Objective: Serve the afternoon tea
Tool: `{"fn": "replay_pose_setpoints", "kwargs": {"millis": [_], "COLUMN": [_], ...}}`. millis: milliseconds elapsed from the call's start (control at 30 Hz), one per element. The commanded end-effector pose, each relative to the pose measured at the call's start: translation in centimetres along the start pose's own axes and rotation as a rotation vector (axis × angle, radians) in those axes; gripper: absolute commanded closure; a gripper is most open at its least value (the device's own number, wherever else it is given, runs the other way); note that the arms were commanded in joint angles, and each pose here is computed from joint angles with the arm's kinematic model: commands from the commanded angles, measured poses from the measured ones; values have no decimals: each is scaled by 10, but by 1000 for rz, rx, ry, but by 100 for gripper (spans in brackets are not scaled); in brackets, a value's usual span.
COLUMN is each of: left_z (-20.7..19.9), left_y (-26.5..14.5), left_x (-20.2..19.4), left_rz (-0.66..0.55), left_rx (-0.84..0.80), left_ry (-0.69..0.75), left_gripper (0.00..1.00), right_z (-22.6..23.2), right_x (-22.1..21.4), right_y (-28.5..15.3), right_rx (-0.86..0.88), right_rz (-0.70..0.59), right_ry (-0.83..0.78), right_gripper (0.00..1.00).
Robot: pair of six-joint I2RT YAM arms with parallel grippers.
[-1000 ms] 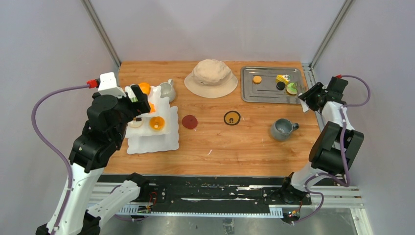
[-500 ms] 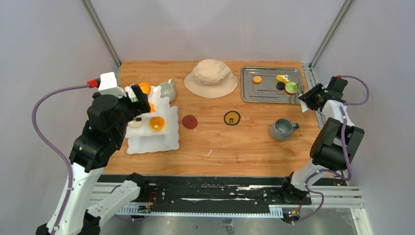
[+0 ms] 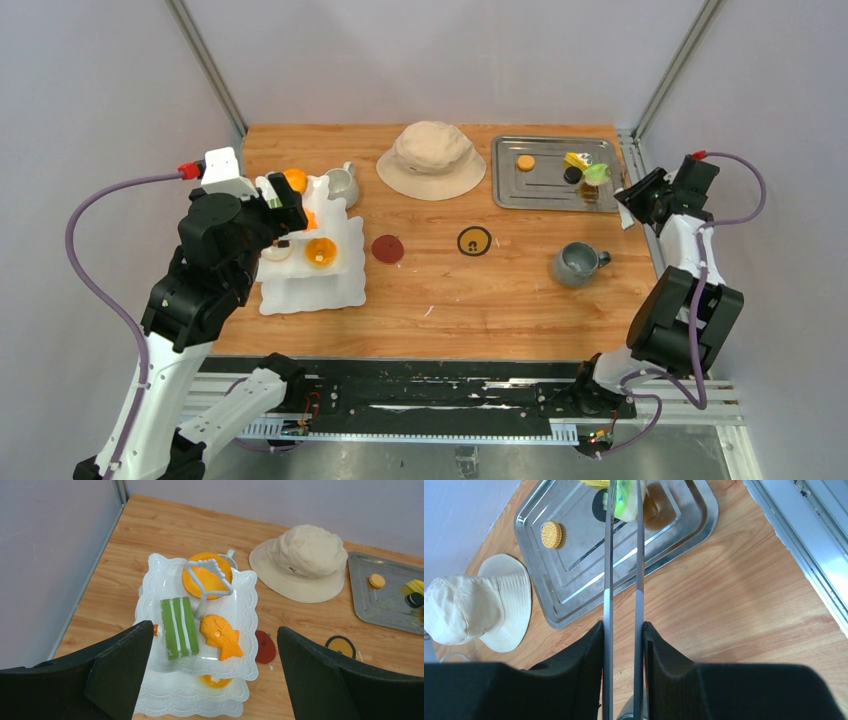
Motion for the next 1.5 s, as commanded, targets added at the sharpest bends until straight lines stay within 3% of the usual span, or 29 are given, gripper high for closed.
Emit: {"fn": "replay_pose_setpoints", "kwargs": {"millis": [0, 467, 600, 867, 1467], "left_z": [-2, 0, 1, -2, -4], "left_y": [0, -3, -3, 3, 10], "left_x": [8, 6, 6, 3, 2], "left_rz": [-38, -38, -36, -28, -21], "left_rx": [-8, -6, -4, -4, 5], "left_ry": [-10, -9, -10, -4, 16], "left_gripper": [2, 2, 2, 2, 2], "right_z": [3, -6, -14, -26, -25], "right_x": [2, -1, -1, -4, -1], "right_y": [-14, -14, -13, -15, 7], "right_rx": [26, -18, -68, -118, -46], "right_rz": [-34, -35, -36, -36, -7], "right_ry": [13, -11, -13, -8, 9], "right_gripper": [99, 100, 85, 71, 58]}}
Point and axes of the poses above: each gripper's point midway between its finger pads, its own y axis out along the fingers, its own z axis along the line the jaws close on, x = y × z, the point moved 5 cm from there along -y, back along the fingers, and after that the axes turned 7 degrees about y, right-handed, at the moved point
